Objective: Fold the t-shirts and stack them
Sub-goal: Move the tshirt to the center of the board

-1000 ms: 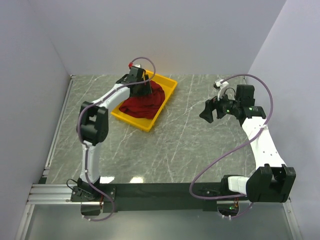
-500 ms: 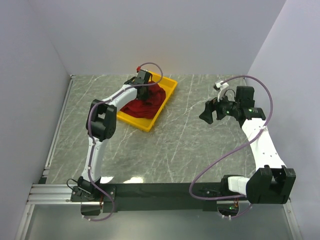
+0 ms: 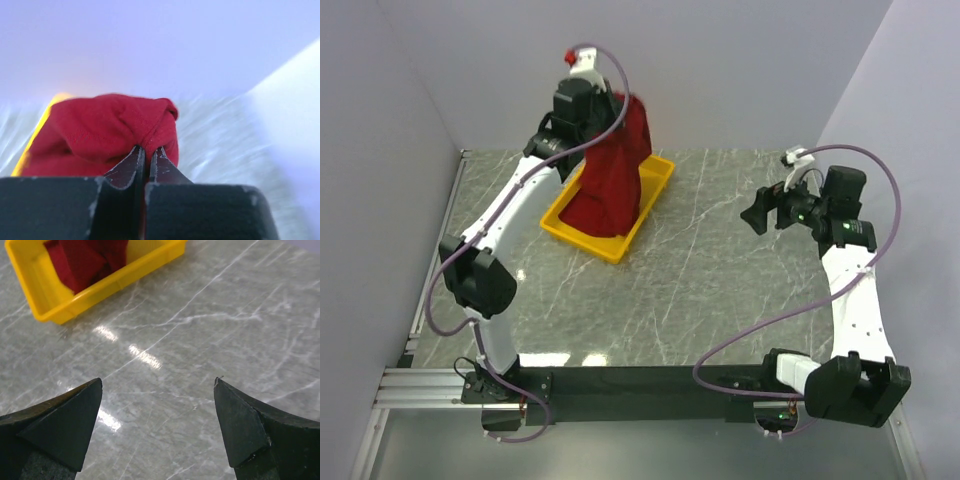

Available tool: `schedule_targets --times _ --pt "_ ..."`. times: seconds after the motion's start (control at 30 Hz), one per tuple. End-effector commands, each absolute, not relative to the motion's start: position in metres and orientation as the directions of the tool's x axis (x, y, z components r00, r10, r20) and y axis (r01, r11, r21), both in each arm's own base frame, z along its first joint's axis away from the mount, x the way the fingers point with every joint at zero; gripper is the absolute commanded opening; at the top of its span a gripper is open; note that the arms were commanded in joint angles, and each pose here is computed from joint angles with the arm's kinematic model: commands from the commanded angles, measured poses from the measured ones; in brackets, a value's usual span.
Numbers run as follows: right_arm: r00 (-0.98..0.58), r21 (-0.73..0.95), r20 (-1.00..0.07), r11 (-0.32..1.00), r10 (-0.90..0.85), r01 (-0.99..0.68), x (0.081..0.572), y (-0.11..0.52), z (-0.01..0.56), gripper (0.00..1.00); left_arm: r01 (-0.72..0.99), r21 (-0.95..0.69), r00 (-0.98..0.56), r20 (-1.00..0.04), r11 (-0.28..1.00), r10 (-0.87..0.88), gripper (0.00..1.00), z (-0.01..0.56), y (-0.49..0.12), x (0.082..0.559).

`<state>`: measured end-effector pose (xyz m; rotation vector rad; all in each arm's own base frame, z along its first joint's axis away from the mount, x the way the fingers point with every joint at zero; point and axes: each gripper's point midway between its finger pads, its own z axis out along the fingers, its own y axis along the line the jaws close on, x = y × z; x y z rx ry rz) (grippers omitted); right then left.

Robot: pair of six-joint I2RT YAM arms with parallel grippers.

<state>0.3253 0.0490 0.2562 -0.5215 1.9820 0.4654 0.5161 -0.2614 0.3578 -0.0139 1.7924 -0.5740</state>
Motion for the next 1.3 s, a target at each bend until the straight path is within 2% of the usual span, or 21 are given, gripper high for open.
schedule_targets --times 0.0,0.17,0.37,0.63,0.73,0.87,1.0,1.1,1.13,1.17,1.27 --pt "-0.298 0.039 -0.945 0.855 -0.137 -0.517 0.329 0.04 0.304 0.98 0.533 -0.445 -0.118 -0.882 0.72 -0.457 0.0 0.489 -0.298 0.476" --pt "-0.294 0.024 -0.948 0.891 -0.124 -0.453 0.333 0.028 0.309 0.98 0.702 -0.425 -0.012 -0.809 0.571 -0.587 0.0 0.586 -0.323 0.425" --pt "-0.305 0.035 -0.951 0.957 -0.056 -0.288 0.344 0.002 0.311 0.97 0.822 -0.386 0.043 -0.692 0.419 -0.721 0.0 0.662 -0.335 0.376" --pt "-0.307 0.051 -0.951 0.997 0.034 -0.049 0.353 -0.036 0.31 0.96 0.894 -0.318 0.117 -0.514 0.315 -0.85 0.0 0.731 -0.313 0.317" --pt "-0.299 0.06 -0.952 0.998 0.057 0.0 0.354 -0.043 0.312 0.95 0.885 -0.347 0.086 -0.531 0.31 -0.843 0.0 0.719 -0.322 0.326" --pt "-0.312 0.05 -0.948 0.998 0.056 0.029 0.35 -0.049 0.311 0.96 0.847 -0.399 0.045 -0.606 0.352 -0.794 0.0 0.681 -0.344 0.354" --pt "-0.321 0.032 -0.946 0.999 0.038 0.023 0.347 -0.05 0.311 0.96 0.839 -0.444 -0.085 -0.679 0.315 -0.73 0.0 0.633 -0.378 0.37" --pt "-0.326 0.015 -0.945 1.0 0.014 0.002 0.346 -0.048 0.31 0.96 0.851 -0.479 -0.25 -0.73 0.215 -0.637 0.0 0.581 -0.411 0.365" --pt "-0.331 0.011 -0.944 1.0 0.011 0.0 0.346 -0.048 0.308 0.96 0.845 -0.501 -0.325 -0.761 0.189 -0.562 0.0 0.543 -0.428 0.361" --pt "-0.335 0.006 -0.942 1.0 0.005 -0.002 0.346 -0.049 0.306 0.96 0.849 -0.499 -0.343 -0.77 0.173 -0.538 0.01 0.536 -0.428 0.351" --pt "-0.346 -0.005 -0.938 1.0 -0.007 -0.007 0.345 -0.049 0.3 0.96 0.832 -0.511 -0.392 -0.816 0.215 -0.425 0.01 0.476 -0.433 0.335"
